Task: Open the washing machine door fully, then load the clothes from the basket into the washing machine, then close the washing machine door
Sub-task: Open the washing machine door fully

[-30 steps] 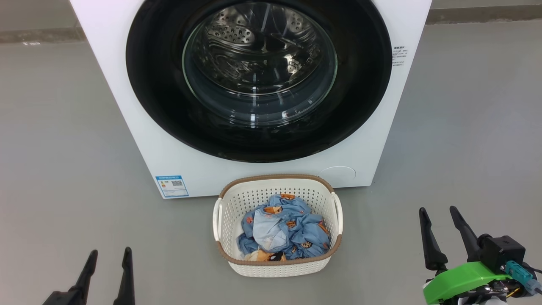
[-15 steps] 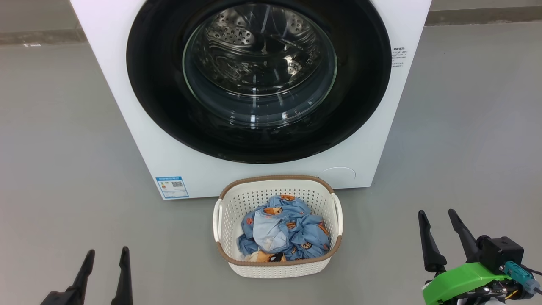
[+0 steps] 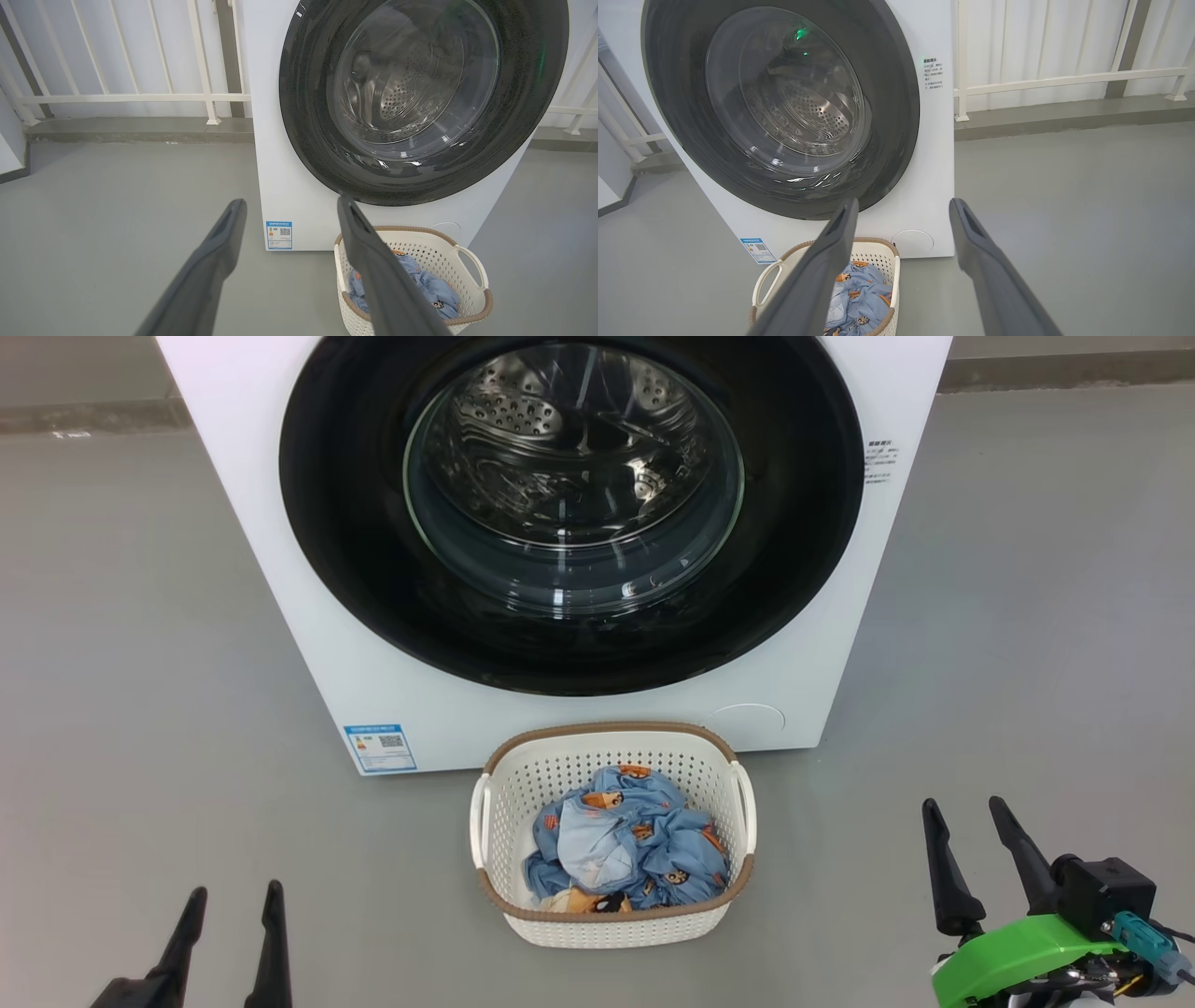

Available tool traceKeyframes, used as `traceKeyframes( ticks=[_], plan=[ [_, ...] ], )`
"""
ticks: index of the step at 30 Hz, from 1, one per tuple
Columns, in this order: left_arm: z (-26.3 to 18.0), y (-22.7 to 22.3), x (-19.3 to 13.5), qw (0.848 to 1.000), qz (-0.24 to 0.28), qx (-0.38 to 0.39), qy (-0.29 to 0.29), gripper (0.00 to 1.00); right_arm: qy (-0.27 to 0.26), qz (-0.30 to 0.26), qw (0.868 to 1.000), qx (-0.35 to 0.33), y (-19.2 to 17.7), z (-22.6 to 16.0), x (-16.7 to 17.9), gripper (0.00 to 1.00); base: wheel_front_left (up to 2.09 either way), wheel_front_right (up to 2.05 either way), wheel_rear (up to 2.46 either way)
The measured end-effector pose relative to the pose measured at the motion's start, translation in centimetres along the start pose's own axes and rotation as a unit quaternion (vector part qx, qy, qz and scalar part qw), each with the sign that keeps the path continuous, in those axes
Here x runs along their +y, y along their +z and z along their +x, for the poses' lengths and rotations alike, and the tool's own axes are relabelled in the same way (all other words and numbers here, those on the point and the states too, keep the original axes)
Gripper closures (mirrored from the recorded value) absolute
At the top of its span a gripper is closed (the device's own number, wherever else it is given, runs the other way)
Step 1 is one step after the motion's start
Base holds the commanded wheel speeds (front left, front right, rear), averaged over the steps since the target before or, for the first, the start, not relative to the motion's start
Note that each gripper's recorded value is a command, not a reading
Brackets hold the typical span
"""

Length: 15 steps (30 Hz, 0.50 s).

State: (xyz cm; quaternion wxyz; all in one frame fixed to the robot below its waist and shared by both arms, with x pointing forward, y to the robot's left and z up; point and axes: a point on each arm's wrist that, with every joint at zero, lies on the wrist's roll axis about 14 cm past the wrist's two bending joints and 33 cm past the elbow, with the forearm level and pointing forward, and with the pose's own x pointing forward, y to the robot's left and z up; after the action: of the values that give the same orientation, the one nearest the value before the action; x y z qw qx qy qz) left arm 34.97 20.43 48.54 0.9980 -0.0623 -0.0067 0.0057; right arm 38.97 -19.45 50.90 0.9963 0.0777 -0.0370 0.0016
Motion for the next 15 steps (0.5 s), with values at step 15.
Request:
traceKeyframes(
  ticks=[15],
  plan=[
    [0.39,0.34,0.35,1.000,0.013,-0.004,0.003,0.00,-0.001,0.005,1.000,0.003,-0.23,0.10,0.01,0.00,0.61,0.61,-1.21]
  ],
)
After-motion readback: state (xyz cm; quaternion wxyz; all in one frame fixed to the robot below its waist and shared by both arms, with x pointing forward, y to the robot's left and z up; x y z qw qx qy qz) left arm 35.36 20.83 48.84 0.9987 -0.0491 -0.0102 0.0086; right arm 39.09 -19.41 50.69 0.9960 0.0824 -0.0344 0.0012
